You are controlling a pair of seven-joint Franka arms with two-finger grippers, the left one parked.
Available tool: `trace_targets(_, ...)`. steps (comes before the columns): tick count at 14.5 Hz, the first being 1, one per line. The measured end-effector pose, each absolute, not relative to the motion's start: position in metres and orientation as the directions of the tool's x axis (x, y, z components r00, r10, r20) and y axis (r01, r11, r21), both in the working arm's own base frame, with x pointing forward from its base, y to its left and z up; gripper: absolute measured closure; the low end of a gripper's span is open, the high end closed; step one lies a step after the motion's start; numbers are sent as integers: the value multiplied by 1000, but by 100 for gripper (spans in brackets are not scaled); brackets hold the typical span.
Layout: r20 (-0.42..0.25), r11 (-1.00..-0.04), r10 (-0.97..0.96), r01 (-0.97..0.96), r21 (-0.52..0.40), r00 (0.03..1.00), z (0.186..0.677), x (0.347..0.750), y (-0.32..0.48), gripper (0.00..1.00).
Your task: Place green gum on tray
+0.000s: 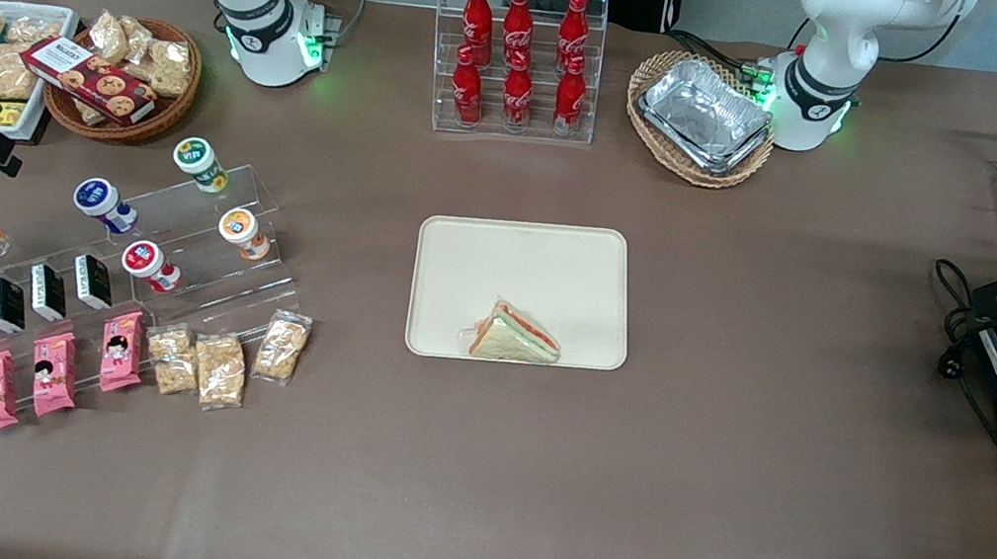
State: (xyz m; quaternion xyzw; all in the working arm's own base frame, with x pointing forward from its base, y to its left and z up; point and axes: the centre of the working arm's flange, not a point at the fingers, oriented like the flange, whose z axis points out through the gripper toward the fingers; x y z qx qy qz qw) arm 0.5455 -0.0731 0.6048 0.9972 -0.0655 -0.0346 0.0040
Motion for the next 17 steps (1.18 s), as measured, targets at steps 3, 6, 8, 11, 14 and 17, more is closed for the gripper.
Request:
trace_targets(3, -61, -991, -131, -130, 13, 990, 605, 546, -73, 0)
trace_targets(6, -57, -992, -128, -128, 12, 990, 606, 547, -72, 0)
trace_targets(8, -57, -992, -126, -126, 11, 990, 606, 547, -71, 0)
trace_targets(11, -60, -992, -126, -127, -12, 990, 605, 547, -68, 0)
trace_targets(14, -86, -992, -123, -126, -20, 989, 608, 541, -64, 0)
trace_targets(17, -93, -989, -139, -142, -29, 986, 617, 518, -42, 0)
